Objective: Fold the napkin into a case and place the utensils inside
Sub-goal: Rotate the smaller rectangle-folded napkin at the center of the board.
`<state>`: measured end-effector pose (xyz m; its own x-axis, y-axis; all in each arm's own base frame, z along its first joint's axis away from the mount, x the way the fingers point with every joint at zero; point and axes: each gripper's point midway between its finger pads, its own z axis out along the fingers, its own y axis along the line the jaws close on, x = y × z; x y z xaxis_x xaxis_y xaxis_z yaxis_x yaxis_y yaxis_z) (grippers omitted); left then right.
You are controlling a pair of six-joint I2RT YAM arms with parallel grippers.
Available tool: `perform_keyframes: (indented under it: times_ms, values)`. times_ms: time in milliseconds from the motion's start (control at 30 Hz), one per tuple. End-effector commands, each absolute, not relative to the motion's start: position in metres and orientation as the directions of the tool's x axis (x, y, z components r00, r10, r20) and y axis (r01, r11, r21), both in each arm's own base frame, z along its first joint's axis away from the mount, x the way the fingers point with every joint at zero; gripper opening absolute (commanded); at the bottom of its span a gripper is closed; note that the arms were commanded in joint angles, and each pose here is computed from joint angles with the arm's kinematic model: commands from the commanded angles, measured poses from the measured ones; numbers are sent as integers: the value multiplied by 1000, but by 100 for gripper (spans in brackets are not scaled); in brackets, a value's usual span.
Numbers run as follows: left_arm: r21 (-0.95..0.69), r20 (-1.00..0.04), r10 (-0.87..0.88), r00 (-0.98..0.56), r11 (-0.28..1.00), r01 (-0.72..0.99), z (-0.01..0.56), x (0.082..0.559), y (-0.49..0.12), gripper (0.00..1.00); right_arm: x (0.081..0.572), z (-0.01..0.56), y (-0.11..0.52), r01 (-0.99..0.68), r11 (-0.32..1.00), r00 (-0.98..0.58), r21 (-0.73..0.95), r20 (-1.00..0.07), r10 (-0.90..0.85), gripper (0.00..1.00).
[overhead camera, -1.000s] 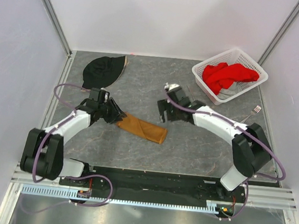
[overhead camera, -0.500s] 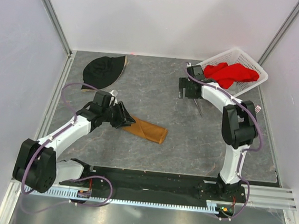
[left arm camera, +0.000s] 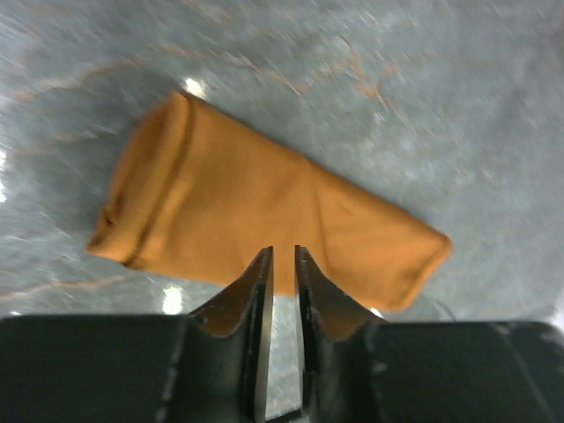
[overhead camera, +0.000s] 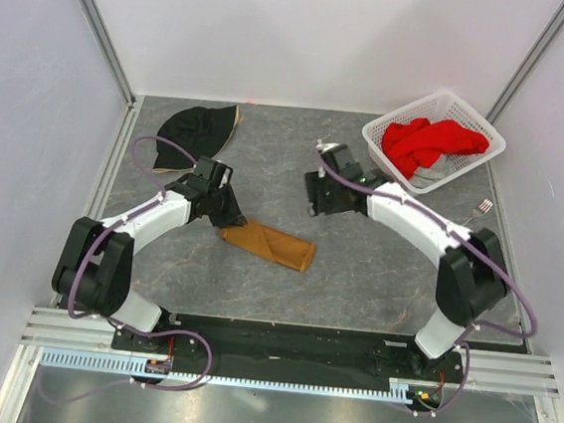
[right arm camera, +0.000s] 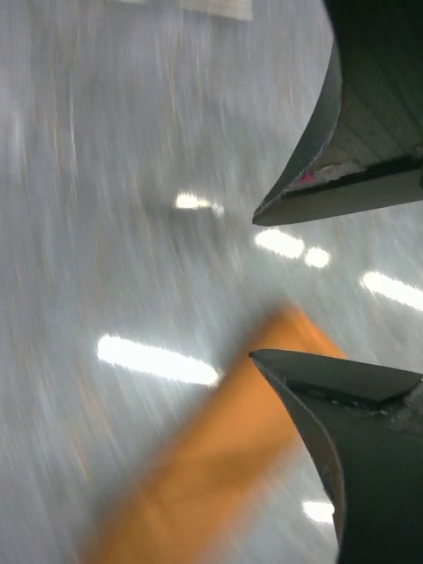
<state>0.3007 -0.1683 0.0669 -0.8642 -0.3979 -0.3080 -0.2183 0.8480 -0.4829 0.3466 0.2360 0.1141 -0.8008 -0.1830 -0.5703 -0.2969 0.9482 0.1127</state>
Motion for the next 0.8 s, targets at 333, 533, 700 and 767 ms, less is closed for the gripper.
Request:
perform_keyframes:
  times_ms: [333, 533, 700, 767]
  values:
    - [-294, -329, -402, -854, 904, -312, 25, 296, -133, 12, 167, 77, 382, -559, 714, -802, 422, -493, -336, 20]
    - [-256, -300, -435, -849, 894, -367, 9, 278, -123, 11, 169, 49, 371, -536, 753, -808, 382, -489, -328, 17]
    - [-287, -246, -473, -846, 869, -403, 4, 251, -125, 10, 173, 29, 356, -501, 797, -816, 338, -489, -307, 16]
    - [-313, -222, -497, -839, 851, -422, 5, 241, -128, 10, 178, 23, 350, -484, 815, -817, 318, -497, -292, 14]
